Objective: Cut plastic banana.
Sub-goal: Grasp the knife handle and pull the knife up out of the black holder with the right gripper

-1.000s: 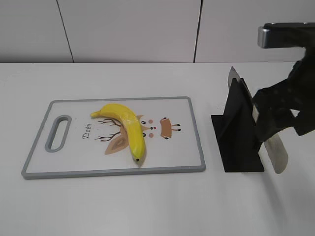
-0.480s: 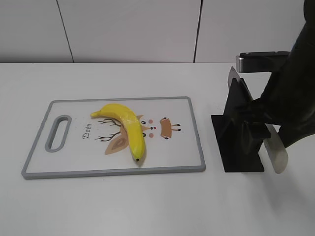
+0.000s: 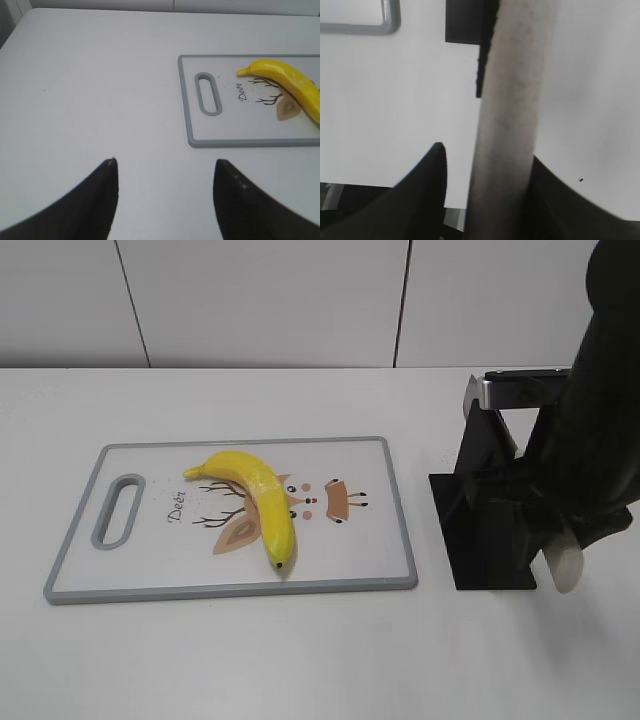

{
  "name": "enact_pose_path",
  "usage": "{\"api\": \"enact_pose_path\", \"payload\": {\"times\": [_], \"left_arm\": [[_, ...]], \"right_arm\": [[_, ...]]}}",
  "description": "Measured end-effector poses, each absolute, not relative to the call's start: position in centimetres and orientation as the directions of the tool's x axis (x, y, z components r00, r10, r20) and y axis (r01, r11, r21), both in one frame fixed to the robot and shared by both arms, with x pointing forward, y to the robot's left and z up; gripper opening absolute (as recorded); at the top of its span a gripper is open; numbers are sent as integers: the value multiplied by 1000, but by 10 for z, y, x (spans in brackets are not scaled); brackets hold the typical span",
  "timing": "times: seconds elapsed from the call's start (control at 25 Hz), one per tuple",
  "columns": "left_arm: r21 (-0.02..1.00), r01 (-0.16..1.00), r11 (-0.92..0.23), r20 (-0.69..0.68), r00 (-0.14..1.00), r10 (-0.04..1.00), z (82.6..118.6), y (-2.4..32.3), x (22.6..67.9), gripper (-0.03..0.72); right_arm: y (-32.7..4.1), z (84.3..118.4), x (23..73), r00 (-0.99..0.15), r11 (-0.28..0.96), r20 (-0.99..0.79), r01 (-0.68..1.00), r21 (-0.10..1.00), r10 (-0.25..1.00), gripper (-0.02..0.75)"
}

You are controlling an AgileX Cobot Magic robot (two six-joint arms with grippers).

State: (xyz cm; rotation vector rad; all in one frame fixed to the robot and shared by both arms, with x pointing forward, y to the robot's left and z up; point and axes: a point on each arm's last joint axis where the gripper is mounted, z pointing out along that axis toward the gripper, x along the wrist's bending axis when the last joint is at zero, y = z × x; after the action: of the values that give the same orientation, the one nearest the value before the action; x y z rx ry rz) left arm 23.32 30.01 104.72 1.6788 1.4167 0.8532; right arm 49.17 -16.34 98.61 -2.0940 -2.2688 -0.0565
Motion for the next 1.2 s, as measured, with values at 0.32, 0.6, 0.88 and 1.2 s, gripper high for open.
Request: {"api": "enact_pose_path", "payload": {"times": [0.32, 0.6, 0.88, 1.2], "left_arm": [[875, 475, -90, 15, 159, 987, 1047, 300, 233, 569], [875, 475, -90, 15, 159, 987, 1047, 300, 233, 569], [875, 475, -90, 15, 159, 987, 1047, 300, 233, 569], [875, 475, -90, 15, 159, 987, 1047, 300, 233, 569]], "right_arm": [[-166, 986, 491, -58, 59, 38, 998, -23, 998, 169], [-168, 997, 486, -55, 56, 52, 998, -11, 997, 167], [-176, 1032, 470, -63, 55, 95, 995, 86, 994, 167], [-182, 1075, 457, -78, 48, 144, 978, 203, 987, 167]]}}
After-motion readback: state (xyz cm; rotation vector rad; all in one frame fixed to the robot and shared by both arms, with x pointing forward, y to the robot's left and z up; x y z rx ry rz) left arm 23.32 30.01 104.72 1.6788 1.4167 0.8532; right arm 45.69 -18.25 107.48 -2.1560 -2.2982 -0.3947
